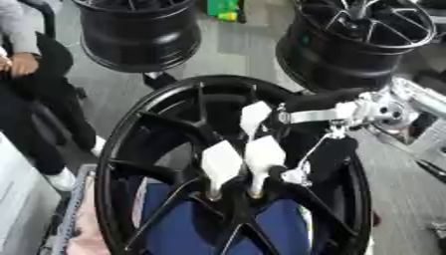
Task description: Pull the pin out of the wheel hub.
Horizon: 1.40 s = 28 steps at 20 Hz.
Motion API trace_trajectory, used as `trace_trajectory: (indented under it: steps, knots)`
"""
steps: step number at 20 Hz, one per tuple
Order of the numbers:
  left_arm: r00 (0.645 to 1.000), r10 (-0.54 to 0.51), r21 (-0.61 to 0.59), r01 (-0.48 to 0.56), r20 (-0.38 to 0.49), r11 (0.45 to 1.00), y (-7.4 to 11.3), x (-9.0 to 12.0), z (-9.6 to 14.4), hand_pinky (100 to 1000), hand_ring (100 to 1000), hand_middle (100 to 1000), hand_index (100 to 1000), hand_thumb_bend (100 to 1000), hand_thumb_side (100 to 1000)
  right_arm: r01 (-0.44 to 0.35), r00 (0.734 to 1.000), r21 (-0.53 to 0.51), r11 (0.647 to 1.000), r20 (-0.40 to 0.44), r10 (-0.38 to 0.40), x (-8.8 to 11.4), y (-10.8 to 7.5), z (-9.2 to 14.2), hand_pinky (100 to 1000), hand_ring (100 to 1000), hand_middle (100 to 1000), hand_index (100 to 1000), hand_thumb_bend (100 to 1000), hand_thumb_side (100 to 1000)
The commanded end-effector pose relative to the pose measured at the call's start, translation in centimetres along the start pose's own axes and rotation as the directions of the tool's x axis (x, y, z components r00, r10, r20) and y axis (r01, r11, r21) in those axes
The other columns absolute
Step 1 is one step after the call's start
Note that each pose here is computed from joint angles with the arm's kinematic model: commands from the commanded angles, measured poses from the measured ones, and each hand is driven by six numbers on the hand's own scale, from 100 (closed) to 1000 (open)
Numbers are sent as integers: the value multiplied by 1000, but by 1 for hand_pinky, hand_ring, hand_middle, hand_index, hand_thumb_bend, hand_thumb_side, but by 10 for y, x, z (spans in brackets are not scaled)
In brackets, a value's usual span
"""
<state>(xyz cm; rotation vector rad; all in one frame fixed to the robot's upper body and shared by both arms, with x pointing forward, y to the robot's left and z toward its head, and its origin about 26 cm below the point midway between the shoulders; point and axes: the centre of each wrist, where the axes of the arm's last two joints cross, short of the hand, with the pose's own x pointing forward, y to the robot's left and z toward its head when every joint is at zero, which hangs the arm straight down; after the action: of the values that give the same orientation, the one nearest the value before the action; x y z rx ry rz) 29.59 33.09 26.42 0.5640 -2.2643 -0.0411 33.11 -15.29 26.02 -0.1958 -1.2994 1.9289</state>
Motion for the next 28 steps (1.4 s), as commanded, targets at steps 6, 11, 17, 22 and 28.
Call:
trace_trajectory:
  steps: [6,11,17,22,28]
  knots:
    - [1000,-22,16,21,20,1000,6,6,-5,753,822,690,821,284,655,37,999,-73,997,22,-36,11,-12,20,751,655,462,533,102,100]
    - [1000,-25,17,25,16,1000,7,5,-5,754,822,691,821,284,654,67,997,-169,983,37,-61,19,-26,52,737,634,425,488,100,100]
    - [999,-34,22,33,14,999,9,5,-5,756,822,695,822,286,650,193,980,-398,897,35,-196,7,-50,101,725,611,406,474,100,100]
    - [999,-45,30,45,12,999,12,4,-4,756,821,695,823,288,649,223,953,-607,763,-29,-301,-26,-55,148,726,611,413,483,100,100]
    - [998,-64,45,63,22,997,16,5,-4,756,820,694,822,290,644,88,808,-797,597,-293,-511,-123,-19,210,747,632,460,533,100,100]
